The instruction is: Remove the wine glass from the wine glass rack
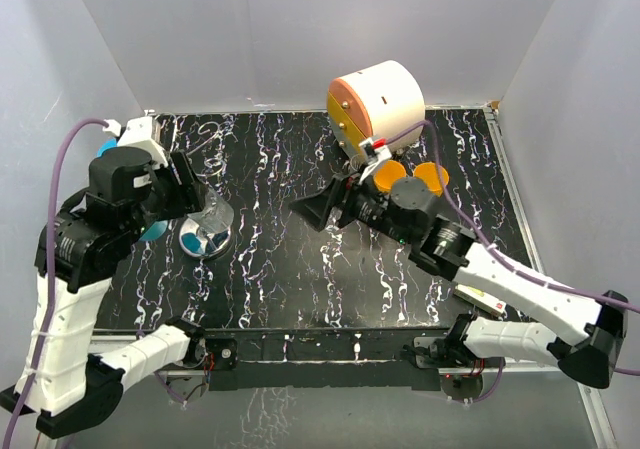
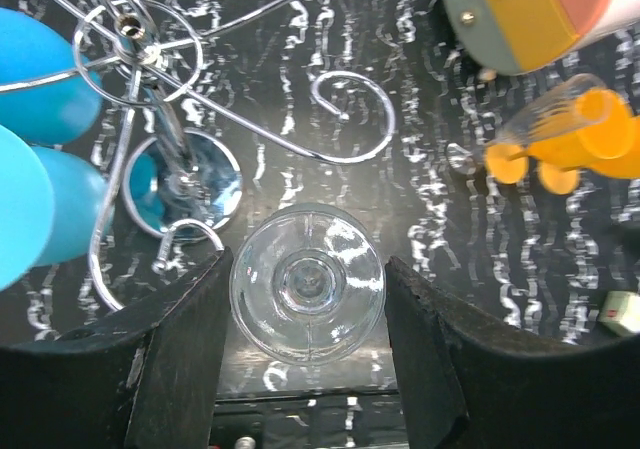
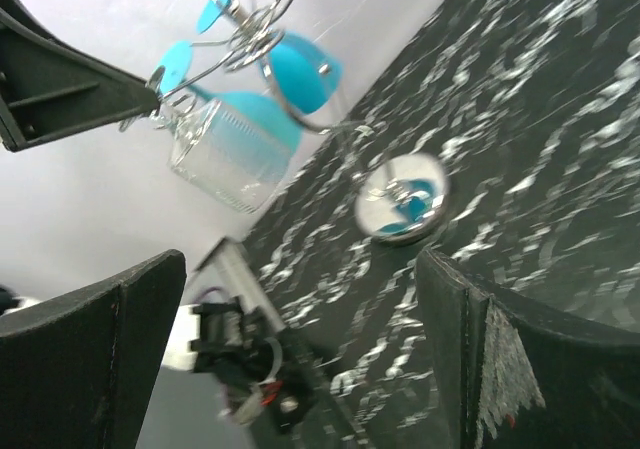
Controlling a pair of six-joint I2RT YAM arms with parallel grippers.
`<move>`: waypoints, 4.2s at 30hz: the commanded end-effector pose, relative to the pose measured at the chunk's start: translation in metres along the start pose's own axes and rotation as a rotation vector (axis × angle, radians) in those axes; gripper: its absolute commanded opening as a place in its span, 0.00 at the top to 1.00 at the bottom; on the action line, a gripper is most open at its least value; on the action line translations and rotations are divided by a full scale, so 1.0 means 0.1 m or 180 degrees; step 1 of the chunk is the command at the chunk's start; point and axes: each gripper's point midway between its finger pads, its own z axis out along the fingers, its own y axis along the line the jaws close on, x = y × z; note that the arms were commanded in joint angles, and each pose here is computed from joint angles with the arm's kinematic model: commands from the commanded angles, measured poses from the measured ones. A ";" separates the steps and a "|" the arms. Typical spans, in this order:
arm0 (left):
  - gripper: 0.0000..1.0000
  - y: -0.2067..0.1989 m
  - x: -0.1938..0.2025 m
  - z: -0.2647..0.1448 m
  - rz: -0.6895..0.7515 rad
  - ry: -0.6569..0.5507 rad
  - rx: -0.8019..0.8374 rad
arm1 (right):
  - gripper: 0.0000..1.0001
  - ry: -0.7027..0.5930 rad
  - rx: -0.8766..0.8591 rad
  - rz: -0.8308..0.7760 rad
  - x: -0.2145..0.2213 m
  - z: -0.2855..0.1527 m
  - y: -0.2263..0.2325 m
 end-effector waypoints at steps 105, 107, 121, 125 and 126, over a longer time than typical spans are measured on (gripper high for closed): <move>0.01 1.14 -0.28 -0.66 0.0080 -0.0635 -0.1805 | 0.57 0.1655 0.3305 0.0092 0.43 -1.43 -2.92; 0.01 1.19 -0.24 -0.62 0.0179 -0.0569 -0.1956 | 0.46 0.1509 0.3169 0.0050 0.29 -1.38 -2.81; 0.01 1.06 -0.25 -0.34 0.0178 -0.0405 -0.1984 | 0.03 0.0954 0.1961 -0.0358 -0.23 -1.05 -1.89; 0.01 1.03 -0.26 -0.23 0.0243 -0.0343 -0.2046 | 0.02 0.0834 0.1776 -0.0431 -0.29 -1.04 -1.74; 0.01 1.02 -0.26 -0.20 0.0248 -0.0327 -0.2061 | 0.02 0.0818 0.1753 -0.0441 -0.30 -1.04 -1.72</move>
